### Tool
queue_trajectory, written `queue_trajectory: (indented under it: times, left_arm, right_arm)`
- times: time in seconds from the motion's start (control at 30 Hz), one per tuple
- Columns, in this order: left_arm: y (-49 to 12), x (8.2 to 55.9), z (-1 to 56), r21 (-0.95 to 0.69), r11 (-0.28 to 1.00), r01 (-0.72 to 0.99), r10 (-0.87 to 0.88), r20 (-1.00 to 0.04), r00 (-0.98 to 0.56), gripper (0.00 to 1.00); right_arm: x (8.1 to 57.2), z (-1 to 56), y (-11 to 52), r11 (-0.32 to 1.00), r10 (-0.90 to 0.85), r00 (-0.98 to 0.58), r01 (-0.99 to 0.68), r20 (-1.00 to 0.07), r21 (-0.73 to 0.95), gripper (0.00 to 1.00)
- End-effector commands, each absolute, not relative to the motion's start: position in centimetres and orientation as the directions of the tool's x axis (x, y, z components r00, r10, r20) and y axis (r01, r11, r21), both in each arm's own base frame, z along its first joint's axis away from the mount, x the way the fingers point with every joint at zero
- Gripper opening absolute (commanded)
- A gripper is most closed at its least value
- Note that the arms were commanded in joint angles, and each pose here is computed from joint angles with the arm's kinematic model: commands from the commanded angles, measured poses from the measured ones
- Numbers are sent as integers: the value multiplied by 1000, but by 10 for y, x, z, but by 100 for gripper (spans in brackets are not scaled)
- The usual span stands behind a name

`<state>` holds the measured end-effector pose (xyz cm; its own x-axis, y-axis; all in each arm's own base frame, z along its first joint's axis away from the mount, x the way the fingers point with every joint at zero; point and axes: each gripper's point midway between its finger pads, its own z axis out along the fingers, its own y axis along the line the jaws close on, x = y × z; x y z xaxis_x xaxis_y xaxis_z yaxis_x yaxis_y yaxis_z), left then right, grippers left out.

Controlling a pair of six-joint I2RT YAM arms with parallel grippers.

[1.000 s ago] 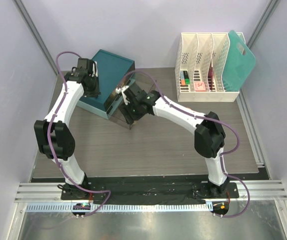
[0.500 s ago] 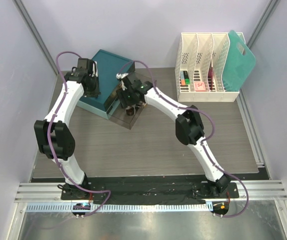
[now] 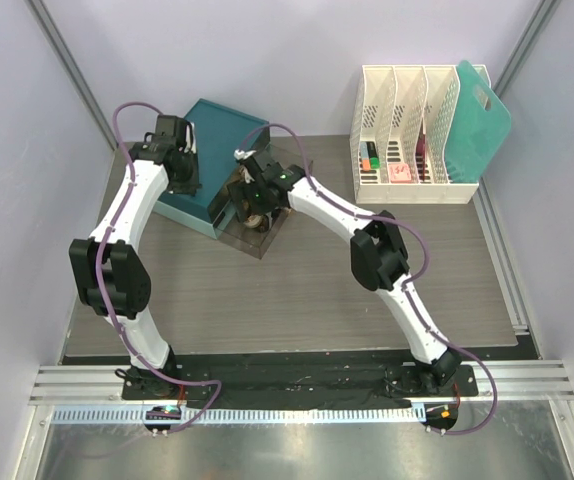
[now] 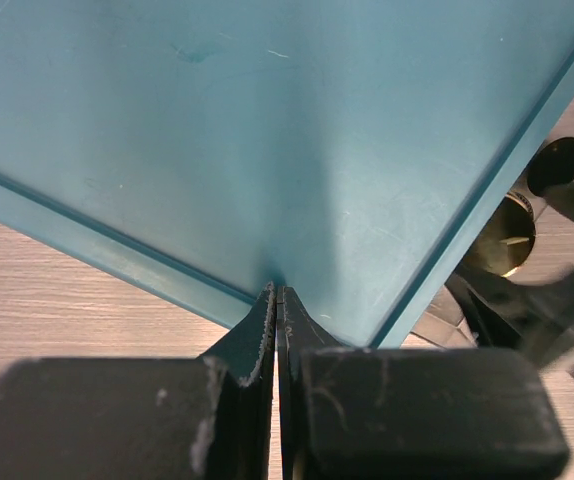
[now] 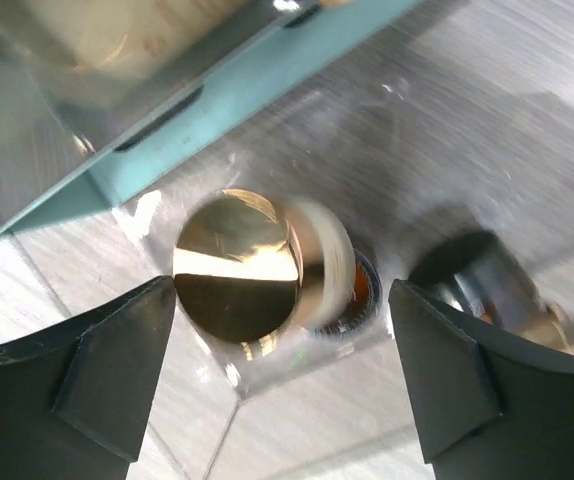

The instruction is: Organize the makeup

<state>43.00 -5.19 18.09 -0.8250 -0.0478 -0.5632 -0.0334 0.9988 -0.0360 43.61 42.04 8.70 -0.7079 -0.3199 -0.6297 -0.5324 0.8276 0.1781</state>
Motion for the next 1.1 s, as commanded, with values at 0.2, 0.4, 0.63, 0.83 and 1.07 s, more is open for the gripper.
queue_trajectory:
  times: [0.2, 0.4, 0.63, 0.83, 1.07]
  left_arm:
    - [-50, 393, 143, -14, 1000, -27, -30, -376, -926, 0]
    - [-54, 395, 140, -29, 999, -19, -29, -370, -929, 0]
    - [-53, 394, 137, -27, 999, -18, -27, -360, -933, 0]
    - [-52, 394, 138, -21, 1000, -19, -25, -361, -932, 0]
    - [-50, 394, 140, -10, 1000, -21, -24, -364, -931, 0]
  right_arm:
    - [459, 212, 292, 955, -100, -615, -279, -782, 98, 95]
    - [450, 175, 182, 995, -101, -677, -76, -729, -67, 92]
    - [426, 124, 140, 995, -71, -770, -9, -634, -101, 82]
    - [423, 85, 116, 990, 6, -824, 84, -567, -111, 79]
    - [428, 44, 90, 980, 83, -866, 160, -493, -117, 78]
